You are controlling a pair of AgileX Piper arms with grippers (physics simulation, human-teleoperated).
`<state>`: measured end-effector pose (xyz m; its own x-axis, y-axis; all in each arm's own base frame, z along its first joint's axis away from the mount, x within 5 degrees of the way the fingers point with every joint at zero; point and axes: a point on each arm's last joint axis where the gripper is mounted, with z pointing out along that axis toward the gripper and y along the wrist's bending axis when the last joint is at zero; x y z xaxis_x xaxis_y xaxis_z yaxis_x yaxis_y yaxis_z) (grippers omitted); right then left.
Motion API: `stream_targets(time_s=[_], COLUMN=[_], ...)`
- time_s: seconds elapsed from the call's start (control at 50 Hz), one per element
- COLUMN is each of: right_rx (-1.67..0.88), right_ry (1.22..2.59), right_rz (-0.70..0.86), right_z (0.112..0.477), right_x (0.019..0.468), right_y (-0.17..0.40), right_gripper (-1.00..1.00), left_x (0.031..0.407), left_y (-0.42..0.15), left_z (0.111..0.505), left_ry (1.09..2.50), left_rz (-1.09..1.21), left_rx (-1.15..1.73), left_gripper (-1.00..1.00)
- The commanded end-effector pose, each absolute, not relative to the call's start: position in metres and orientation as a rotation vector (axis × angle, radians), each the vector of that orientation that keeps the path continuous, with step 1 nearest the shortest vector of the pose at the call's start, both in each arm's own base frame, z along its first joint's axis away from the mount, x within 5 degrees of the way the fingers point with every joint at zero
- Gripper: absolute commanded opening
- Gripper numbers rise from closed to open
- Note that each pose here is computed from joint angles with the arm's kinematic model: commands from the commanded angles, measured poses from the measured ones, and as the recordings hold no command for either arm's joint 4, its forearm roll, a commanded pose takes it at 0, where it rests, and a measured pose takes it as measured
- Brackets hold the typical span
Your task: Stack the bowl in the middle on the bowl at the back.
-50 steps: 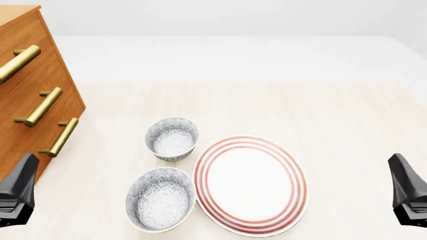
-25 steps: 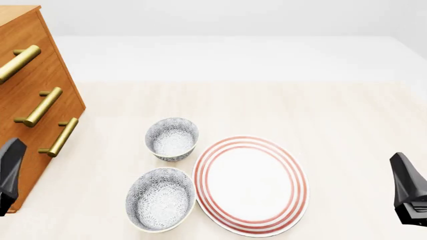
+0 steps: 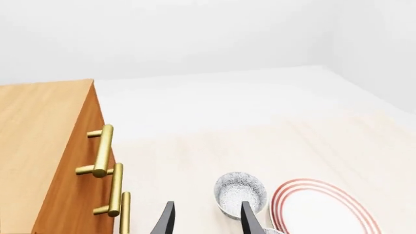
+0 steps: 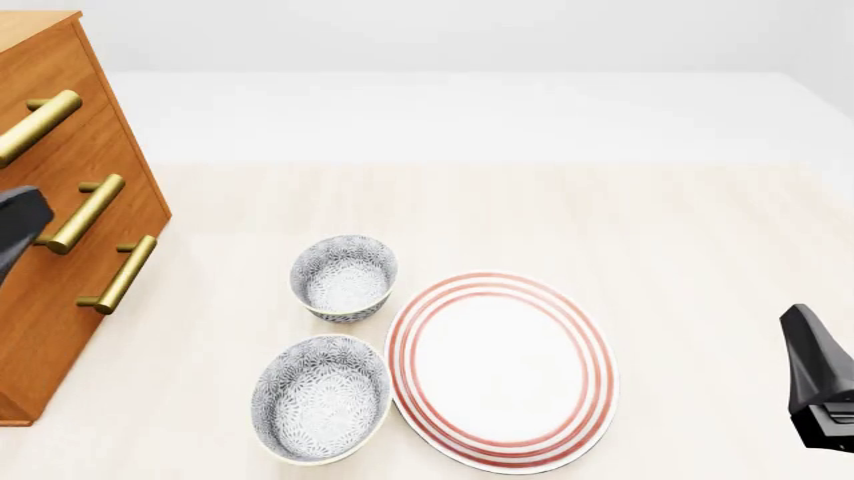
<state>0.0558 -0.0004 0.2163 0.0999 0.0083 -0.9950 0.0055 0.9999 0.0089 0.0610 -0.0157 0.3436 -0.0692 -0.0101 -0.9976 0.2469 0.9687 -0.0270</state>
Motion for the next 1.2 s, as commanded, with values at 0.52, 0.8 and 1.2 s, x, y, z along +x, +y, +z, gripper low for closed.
stream_targets(time_s=[0.52,0.8,1.2], right_rx=[0.022,0.021,0.019], right_ry=[1.476,1.476,1.474], right_rz=[0.009,0.007,0.006], right_z=[0.216,0.216,0.217], right_x=[0.056,0.056,0.056], right_y=[-0.001,-0.001,-0.001], right_gripper=[1.0,1.0,1.0], left_x=[0.147,0.154,0.157], left_y=[-0.077,-0.092,-0.085], left_z=[0.343,0.303,0.262], left_ry=[2.172,2.316,2.388], left_rz=[-0.349,-0.38,-0.368], left_rx=[0.374,0.371,0.268], left_gripper=[1.0,1.0,1.0])
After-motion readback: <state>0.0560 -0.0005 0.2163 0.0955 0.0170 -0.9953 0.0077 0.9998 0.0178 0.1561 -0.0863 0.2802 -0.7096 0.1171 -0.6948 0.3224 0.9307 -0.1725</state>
